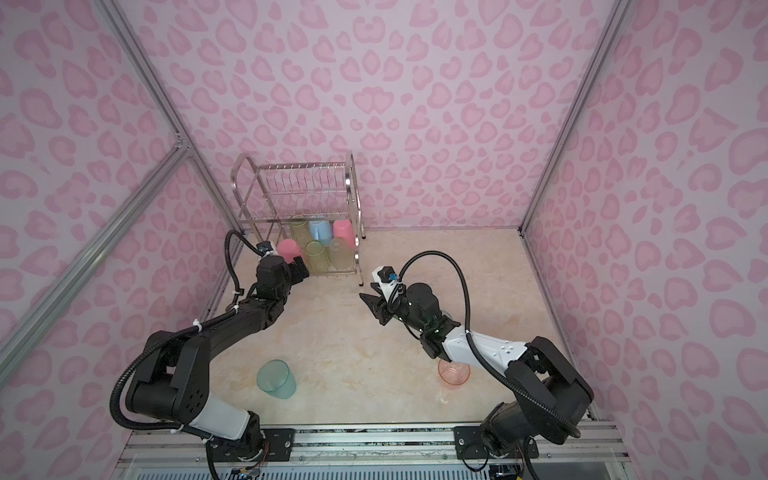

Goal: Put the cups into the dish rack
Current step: 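Open the left gripper and move it toward the teal frosted cup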

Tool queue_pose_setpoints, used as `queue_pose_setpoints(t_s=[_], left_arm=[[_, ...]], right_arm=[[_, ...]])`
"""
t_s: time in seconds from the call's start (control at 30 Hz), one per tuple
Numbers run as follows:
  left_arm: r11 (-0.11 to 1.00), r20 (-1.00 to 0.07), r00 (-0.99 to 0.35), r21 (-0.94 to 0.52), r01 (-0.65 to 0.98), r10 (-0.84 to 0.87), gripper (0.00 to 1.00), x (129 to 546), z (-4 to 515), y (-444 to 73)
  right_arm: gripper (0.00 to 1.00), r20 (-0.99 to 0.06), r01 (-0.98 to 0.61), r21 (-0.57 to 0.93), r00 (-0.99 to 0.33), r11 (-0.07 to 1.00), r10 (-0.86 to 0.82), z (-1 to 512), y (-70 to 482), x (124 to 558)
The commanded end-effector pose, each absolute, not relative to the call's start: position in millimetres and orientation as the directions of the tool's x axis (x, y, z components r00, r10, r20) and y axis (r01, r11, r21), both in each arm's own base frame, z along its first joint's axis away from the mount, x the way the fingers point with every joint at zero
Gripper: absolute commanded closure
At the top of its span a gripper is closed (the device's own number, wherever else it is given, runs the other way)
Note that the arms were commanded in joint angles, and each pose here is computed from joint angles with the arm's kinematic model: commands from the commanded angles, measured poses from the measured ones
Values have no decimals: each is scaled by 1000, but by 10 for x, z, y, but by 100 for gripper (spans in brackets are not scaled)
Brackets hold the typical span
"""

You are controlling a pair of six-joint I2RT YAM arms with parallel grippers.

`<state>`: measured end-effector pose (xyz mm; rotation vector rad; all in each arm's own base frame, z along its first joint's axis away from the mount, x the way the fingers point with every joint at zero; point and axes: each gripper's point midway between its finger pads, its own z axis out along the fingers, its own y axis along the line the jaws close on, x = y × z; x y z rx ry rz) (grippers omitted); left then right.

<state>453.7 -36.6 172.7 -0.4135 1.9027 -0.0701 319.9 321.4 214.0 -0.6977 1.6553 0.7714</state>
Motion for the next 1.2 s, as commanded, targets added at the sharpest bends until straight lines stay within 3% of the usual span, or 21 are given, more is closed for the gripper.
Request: queue_pose_setpoints(t_s=[0.0, 0.27, 0.63, 0.93, 1.17], left_arm=[[925, -898, -275, -272, -265, -342, 9, 4434, 1819, -326], [889, -855, -287, -350, -294, -431, 11, 4036, 1801, -383], [867, -775, -407, -359, -347, -483, 13, 3418, 1764, -455], [835, -607, -574, -383, -396, -550, 14, 2829, 1593, -614], [845, -457, -711, -314, -432, -534, 17, 2411, 1450, -803]], right_arm=[[55, -976, -779, 136, -212, 612, -54, 2093, 3214, 3195], [55, -973, -779, 142, -224, 610, -60, 2062, 3225, 3190], [55, -968, -763, 142, -240, 630, -73, 2022, 3227, 3244], [55, -965, -768, 150, -252, 622, -78, 1990, 3242, 3232], [56, -949, -730, 124, -285, 672, -135, 1890, 3198, 3317]])
